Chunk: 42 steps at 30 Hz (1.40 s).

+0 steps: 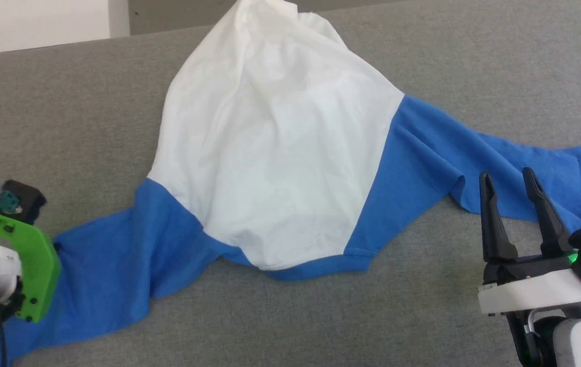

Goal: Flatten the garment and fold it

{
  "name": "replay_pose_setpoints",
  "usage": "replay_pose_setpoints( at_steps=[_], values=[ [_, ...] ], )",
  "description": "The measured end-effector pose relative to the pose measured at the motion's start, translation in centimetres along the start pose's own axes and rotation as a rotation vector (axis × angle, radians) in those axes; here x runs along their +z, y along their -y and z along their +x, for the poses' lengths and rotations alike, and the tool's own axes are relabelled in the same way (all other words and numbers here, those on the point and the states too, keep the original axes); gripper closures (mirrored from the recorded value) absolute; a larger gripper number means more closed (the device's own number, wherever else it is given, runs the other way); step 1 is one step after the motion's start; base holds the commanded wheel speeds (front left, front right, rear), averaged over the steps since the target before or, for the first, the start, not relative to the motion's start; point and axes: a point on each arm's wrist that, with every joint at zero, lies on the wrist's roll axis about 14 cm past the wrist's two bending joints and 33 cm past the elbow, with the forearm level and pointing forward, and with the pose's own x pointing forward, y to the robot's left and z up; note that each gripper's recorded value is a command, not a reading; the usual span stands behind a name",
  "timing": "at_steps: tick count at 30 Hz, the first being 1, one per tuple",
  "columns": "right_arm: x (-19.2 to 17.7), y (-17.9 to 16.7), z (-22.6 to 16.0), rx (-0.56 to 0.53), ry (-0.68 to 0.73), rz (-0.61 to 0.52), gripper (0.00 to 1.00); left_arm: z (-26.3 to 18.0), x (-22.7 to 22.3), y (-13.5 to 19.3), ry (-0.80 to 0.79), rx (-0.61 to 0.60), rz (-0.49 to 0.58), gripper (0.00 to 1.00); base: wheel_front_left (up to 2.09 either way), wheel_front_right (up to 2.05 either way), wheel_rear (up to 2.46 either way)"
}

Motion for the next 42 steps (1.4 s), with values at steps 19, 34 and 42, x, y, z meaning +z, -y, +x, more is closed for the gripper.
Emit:
replay_pose_setpoints(
  at_steps=[19, 34, 42],
  values=[
    [-2.2, -0.6, 1.6, 0.022, -0.057, -0.001, 0.00, 1.7, 9.0, -9.9, 0.268, 0.331, 0.074, 0.00, 0.00, 0.00, 0.00],
    [0.5, -1.0, -0.4, 0.029, -0.001, 0.020, 0.00, -3.3, 6.9, -2.1, 0.578, 0.278, -0.373, 0.00, 0.00, 0.00, 0.00],
    [2.2, -2.9, -0.5, 0.085, 0.041, 0.033, 0.00, -4.9, 2.9, 3.7, 0.515, 0.150, -0.589, 0.00, 0.00, 0.00, 0.00]
  ],
)
